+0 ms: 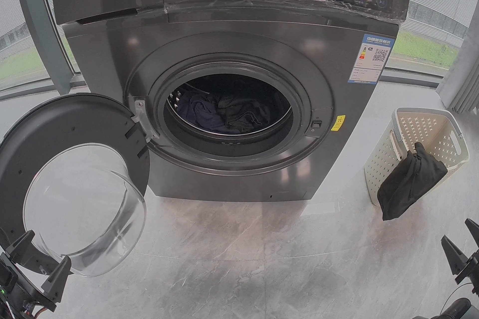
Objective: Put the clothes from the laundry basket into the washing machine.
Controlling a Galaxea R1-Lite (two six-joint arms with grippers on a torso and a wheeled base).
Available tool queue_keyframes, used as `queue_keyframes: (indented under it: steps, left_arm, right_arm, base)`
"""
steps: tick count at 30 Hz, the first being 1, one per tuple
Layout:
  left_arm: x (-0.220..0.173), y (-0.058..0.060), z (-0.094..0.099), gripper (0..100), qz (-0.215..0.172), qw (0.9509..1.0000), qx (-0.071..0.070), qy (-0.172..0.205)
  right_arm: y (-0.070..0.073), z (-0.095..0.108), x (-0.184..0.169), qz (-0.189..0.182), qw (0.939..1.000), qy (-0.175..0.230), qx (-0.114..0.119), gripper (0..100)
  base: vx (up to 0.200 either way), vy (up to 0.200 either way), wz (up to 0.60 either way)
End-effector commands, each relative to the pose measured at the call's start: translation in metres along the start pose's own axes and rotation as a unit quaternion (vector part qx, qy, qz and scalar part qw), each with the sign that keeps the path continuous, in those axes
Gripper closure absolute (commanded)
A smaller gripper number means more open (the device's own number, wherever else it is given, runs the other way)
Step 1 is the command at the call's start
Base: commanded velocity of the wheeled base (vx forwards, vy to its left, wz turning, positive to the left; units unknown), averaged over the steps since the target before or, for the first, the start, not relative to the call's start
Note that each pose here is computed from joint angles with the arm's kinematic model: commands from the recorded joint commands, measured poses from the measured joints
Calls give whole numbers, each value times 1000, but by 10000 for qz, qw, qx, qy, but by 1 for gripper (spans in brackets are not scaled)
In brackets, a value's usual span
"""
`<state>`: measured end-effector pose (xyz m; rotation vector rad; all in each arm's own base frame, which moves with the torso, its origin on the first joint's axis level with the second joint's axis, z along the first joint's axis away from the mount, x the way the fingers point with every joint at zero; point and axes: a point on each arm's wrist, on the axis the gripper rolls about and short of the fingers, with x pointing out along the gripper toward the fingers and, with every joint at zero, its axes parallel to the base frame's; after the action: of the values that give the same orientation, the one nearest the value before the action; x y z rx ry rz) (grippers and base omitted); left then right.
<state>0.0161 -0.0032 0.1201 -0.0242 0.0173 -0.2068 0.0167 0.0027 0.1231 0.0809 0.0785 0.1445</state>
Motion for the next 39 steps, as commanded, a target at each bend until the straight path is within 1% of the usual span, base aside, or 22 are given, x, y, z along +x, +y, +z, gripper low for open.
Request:
queue_keyframes:
  steps: [1,4,10,12,16,19,22,24,30,33,34,37,38,39]
  left_arm:
    - [-11,0,-6,0,152,9994,-24,-308]
    - [-12,0,-6,0,166,9993,-39,-324]
    - [-12,0,-7,0,189,9993,-46,-317]
    - [-14,0,-8,0,255,9990,-120,-352]
    - [-15,0,-8,0,166,9989,-184,-388]
    - [-16,0,-10,0,228,9988,-175,-390]
    - [-19,0,-14,0,372,9988,-75,-316]
    - [-21,-1,-17,0,396,9987,-58,-324]
    - [-28,-2,-26,0,558,9981,-98,-262]
    - [-31,-3,-32,0,630,9978,-106,-165]
    - [-33,-3,-36,0,629,9978,-126,-189]
    - [-37,-7,-38,0,349,9984,-172,-400]
    - [-37,-7,-38,0,349,9984,-172,-400]
    - [-38,-7,-38,0,310,9985,-157,-428]
  right_arm:
    - [1,5,-13,-15,9987,-502,-39,0]
    - [1,1,-14,0,9987,-501,-47,0]
    - [1,1,-15,4,9985,-539,-26,0]
    - [1,1,-15,13,9985,-546,-19,0]
    - [1,-1,-17,63,9982,-595,-25,0]
    - [1,-1,-18,65,9981,-610,-18,0]
    - [1,-2,-19,61,9979,-649,-20,0]
    - [1,-3,-20,61,9978,-657,-21,0]
    - [1,-6,-23,27,9973,-728,-56,0]
    - [1,-12,-25,-77,9968,-790,-68,0]
    - [1,-19,-26,-100,9968,-792,-77,0]
    - [1,-30,-30,-117,9968,-785,-89,0]
    - [1,-30,-30,-117,9968,-785,-89,0]
    - [1,-38,-34,-173,9968,-774,-103,0]
  base:
    - [0,-200,0]
    - [0,-200,0]
    - [0,-200,0]
    - [0,-200,0]
    - [0,0,0]
    - [0,0,0]
    - [0,-67,0]
    - [0,-200,0]
    - [0,-200,0]
    - [0,0,0]
    - [0,0,0]
    - [0,0,0]
    - [0,0,0]
    - [0,0,0]
